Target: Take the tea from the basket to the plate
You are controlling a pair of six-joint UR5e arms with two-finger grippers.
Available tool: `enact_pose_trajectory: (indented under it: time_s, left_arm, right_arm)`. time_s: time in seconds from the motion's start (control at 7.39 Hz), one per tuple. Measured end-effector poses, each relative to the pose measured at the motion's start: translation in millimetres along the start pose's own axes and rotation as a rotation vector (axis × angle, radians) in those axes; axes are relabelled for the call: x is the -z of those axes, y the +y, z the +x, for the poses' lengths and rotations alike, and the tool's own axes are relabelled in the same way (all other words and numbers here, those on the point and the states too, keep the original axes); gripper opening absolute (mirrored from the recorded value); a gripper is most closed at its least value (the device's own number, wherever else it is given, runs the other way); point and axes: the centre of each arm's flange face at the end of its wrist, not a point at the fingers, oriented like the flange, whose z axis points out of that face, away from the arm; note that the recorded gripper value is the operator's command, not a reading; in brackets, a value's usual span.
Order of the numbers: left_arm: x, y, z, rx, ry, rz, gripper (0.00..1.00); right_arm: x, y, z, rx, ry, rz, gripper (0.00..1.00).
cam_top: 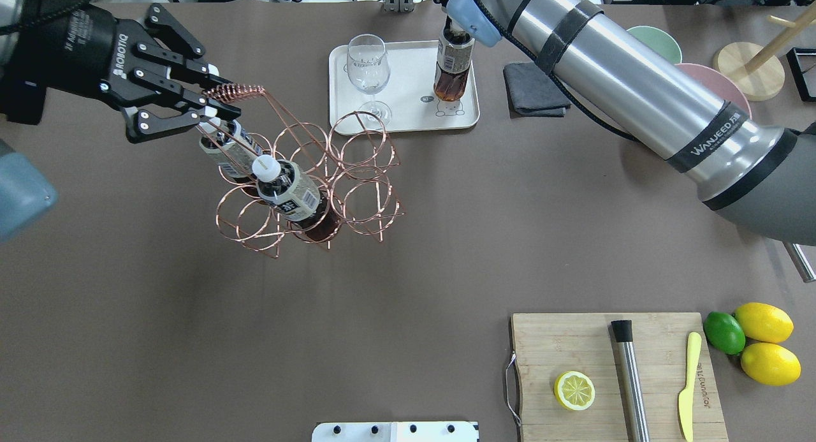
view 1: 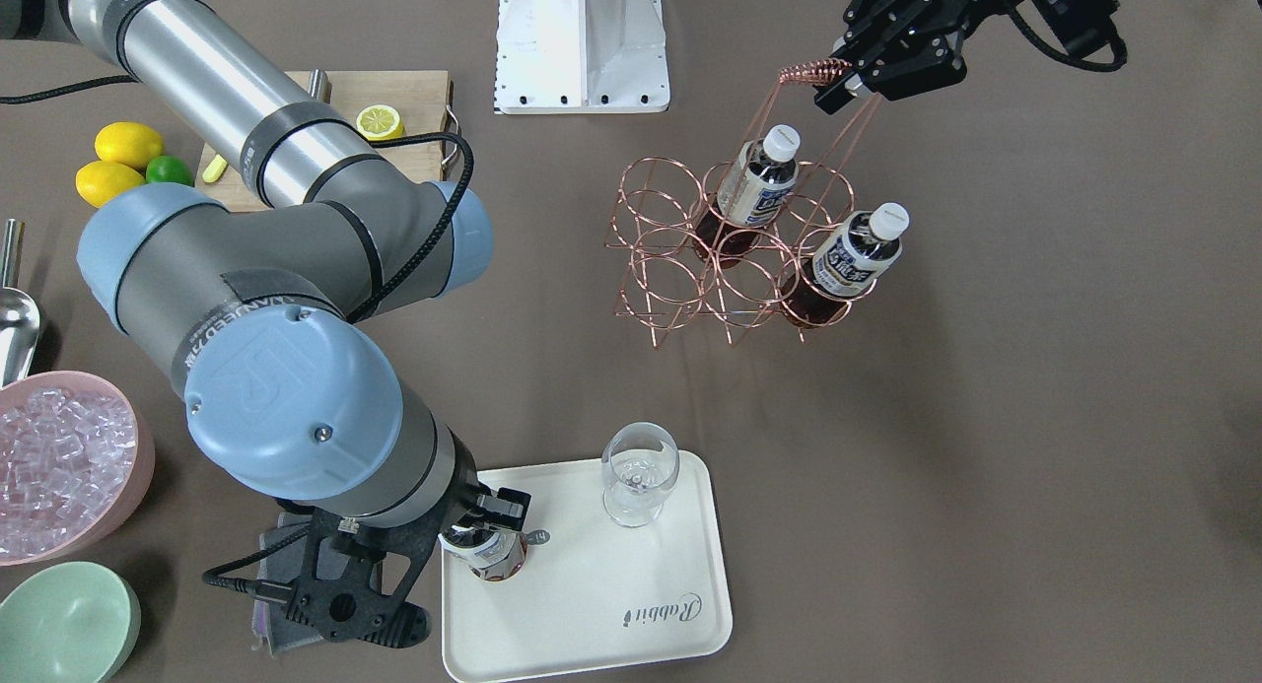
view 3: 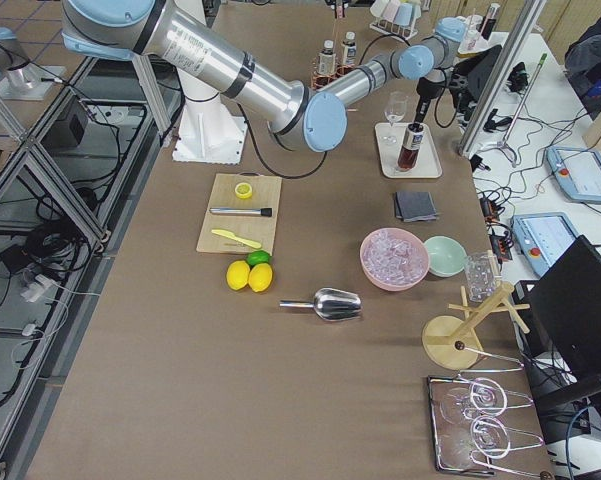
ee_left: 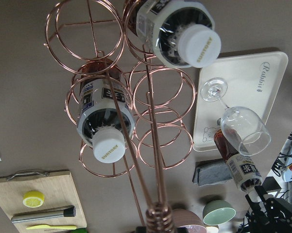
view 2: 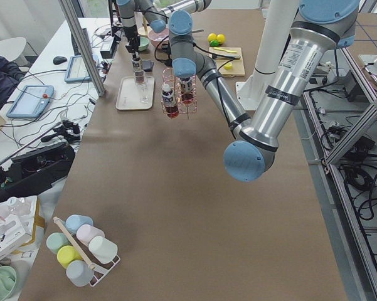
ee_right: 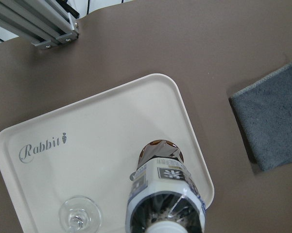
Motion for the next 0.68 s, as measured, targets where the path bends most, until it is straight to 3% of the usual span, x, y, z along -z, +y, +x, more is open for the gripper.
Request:
enact_pose_trajectory:
  time_s: [0.41, 0.54, 0.68]
  left_arm:
    - [17.1, -8.6, 9.1, -0.064, 0.003, 0.015, 0.0]
    - [16.3, -7.9, 8.4, -0.074, -0.001, 0.014, 0.0]
    - [15.7, -6.7, 7.6, -0.091, -0.003, 0.01, 0.0]
  right_arm:
    - [-7.9, 1.3, -7.3, 0.018, -0.007, 0.008, 0.0]
    - [-8.1, 4.5, -11.5, 0.024, -0.008, 0.009, 0.14]
    - [-8.4, 6.3, -13.8, 0.027, -0.009, 0.009, 0.62]
